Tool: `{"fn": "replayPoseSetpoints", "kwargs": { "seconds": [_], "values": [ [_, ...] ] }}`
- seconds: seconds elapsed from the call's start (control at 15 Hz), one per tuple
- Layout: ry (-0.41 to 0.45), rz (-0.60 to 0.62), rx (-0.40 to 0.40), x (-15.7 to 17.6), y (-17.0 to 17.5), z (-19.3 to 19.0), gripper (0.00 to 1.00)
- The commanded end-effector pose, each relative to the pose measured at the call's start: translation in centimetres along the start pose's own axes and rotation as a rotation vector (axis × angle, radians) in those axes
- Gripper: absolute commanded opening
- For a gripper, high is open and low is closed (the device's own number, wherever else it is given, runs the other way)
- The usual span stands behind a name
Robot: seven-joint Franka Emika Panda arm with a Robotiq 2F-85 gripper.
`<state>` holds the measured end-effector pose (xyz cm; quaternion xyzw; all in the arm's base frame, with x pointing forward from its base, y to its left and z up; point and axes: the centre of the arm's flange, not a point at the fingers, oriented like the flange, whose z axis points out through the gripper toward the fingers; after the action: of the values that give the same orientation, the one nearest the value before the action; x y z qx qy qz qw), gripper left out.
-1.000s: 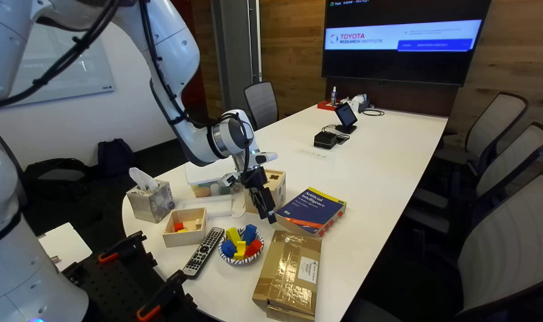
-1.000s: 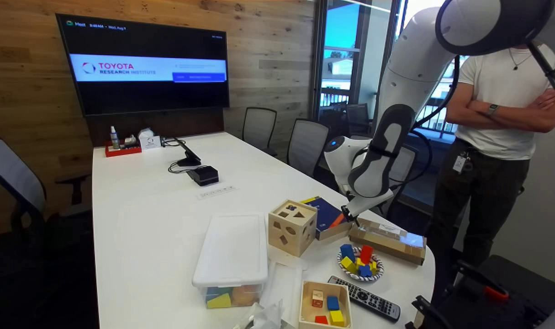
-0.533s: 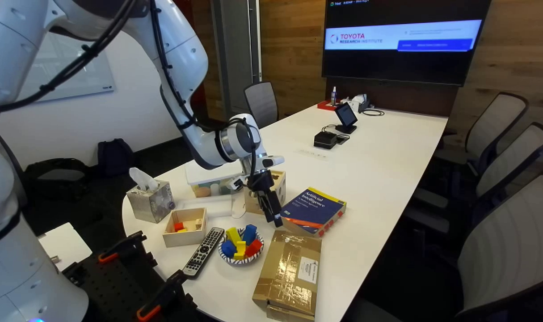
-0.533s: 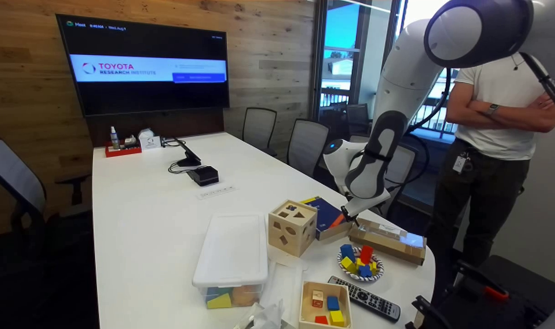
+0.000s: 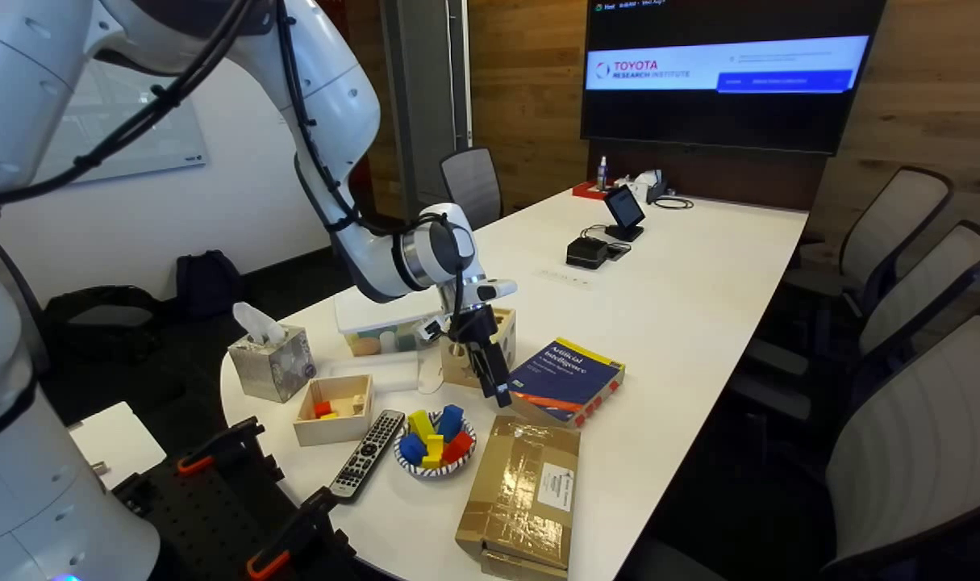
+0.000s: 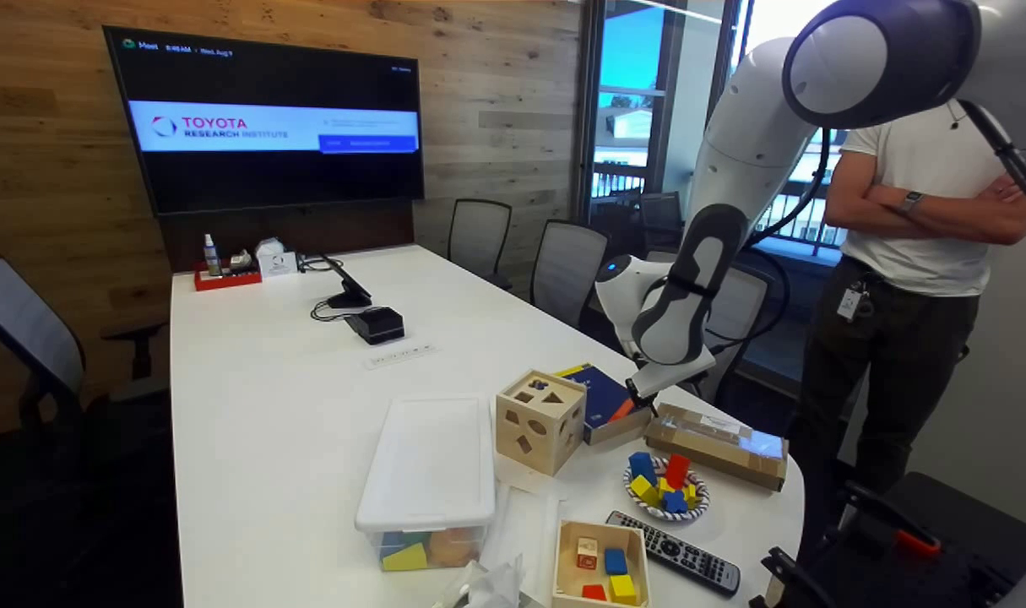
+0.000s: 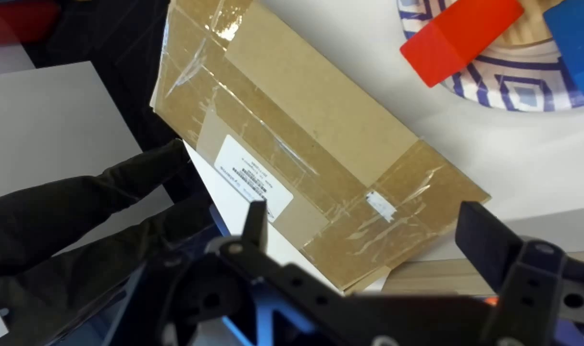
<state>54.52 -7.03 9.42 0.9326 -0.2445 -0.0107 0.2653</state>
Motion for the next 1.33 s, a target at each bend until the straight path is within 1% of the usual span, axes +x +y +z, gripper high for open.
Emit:
{"fn": "replayPoseSetpoints", "kwargs": {
  "seconds": [0.0, 0.4, 0.6, 0.93, 1.27],
  "values": [
    [0.013, -0.046, -0.011, -2.2, -2.2, -1.6, 1.00],
    [0.034, -0.121, -0.006, -4.7, -4.8, -2.7, 1.00],
    [-0.005, -0.135, -0.008, -5.3, -5.4, -2.6, 1.00],
    [-0.068, -0.121, -0.021, -5.5, -5.7, -2.4, 1.00],
    [-0.095, -0.110, -0.019, -5.6, -5.7, -2.1, 1.00]
  ]
}}
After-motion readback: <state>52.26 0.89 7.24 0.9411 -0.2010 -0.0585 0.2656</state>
